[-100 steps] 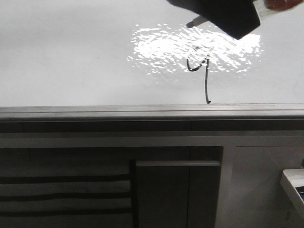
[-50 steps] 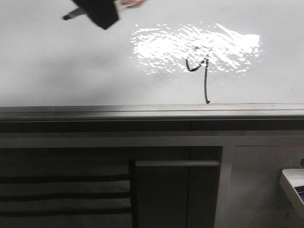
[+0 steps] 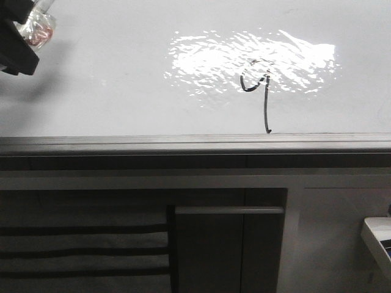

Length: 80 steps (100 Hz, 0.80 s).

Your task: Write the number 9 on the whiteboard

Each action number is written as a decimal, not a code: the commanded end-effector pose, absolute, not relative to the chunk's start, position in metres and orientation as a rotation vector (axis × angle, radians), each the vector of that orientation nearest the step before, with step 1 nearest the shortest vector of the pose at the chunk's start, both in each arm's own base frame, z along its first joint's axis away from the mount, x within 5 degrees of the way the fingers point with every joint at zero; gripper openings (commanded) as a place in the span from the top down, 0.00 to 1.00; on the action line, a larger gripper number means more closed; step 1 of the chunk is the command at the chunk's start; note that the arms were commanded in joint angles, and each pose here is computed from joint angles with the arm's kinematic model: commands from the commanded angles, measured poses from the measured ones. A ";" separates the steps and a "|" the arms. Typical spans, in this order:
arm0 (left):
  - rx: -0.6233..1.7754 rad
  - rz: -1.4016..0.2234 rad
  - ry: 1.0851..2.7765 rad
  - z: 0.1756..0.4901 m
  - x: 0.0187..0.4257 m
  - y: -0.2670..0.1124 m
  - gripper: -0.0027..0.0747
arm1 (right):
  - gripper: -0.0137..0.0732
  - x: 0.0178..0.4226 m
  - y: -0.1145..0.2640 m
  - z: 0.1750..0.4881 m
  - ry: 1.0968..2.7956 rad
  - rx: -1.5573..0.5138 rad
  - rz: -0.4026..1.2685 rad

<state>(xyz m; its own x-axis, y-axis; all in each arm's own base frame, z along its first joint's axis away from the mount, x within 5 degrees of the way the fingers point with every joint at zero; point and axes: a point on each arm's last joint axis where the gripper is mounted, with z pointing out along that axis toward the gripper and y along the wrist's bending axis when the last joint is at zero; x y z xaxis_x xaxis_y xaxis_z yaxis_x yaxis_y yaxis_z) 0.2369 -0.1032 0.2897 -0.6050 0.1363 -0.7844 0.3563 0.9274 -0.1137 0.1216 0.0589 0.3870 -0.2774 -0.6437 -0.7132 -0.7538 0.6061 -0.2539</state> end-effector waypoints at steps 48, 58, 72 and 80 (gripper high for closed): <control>0.186 -0.335 2.048 0.285 0.269 -0.099 0.99 | 0.44 0.126 0.059 0.391 1.959 -1.048 0.155; 0.152 -0.324 2.050 0.285 0.272 -0.092 0.99 | 0.44 0.126 0.059 0.391 1.959 -1.048 0.155; 0.155 -0.322 2.047 0.285 0.272 -0.092 0.96 | 0.44 0.126 0.059 0.391 1.957 -1.046 0.155; 0.155 -0.322 2.047 0.285 0.272 -0.092 0.84 | 0.44 0.126 0.059 0.391 1.957 -1.046 0.155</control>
<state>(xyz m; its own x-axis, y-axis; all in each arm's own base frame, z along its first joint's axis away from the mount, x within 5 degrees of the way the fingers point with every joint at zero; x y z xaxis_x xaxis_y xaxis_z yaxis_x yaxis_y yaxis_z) 0.2680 -0.0925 0.2652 -0.5704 0.0299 -0.8208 0.2529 0.9572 -0.1408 0.1235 0.0589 0.3803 -0.2896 -0.6428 -0.7092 -0.7517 0.6115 -0.2472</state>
